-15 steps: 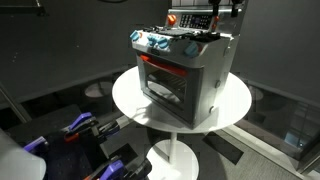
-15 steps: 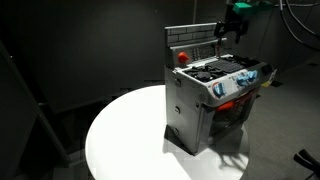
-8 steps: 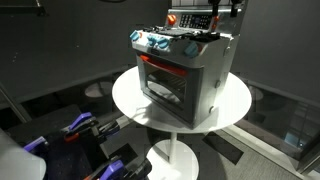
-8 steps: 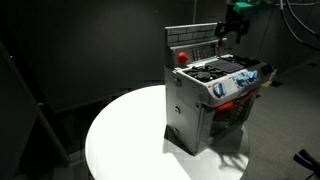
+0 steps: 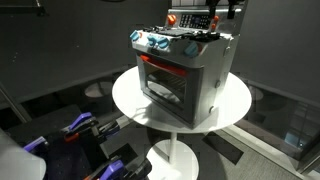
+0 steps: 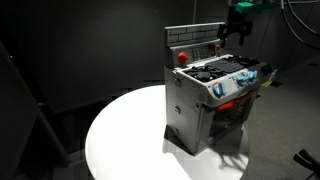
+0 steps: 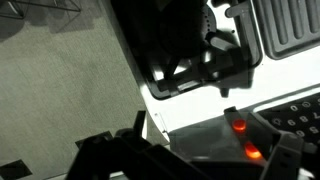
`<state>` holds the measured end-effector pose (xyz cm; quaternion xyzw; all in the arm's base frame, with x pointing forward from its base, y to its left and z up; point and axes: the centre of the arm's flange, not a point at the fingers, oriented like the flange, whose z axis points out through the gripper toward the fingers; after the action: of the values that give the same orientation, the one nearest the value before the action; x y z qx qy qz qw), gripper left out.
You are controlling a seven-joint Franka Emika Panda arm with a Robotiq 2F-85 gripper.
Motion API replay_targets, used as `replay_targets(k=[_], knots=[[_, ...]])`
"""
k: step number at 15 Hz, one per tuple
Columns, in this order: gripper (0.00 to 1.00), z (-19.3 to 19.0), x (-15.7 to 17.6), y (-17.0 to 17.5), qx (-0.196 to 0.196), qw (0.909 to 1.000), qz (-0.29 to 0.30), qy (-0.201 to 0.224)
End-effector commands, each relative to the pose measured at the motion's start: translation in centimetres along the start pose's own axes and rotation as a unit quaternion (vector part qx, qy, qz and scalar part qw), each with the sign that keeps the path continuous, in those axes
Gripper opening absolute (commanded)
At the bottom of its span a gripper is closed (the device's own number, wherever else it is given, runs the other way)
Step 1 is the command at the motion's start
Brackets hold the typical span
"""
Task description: Press the top orange button on the microwave oven controlling panel of the stove twice
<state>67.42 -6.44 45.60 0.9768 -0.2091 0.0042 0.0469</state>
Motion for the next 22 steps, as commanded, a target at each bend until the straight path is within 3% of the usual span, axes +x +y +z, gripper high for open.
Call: replay_targets(k=[1,22], knots=[[1.00,-0.6,0.3,0.1,0.008,0.9999,0.007,-0.004],[1.00,-0.2,2.3,-1.0,0.008,0.9999,0.002,0.011]])
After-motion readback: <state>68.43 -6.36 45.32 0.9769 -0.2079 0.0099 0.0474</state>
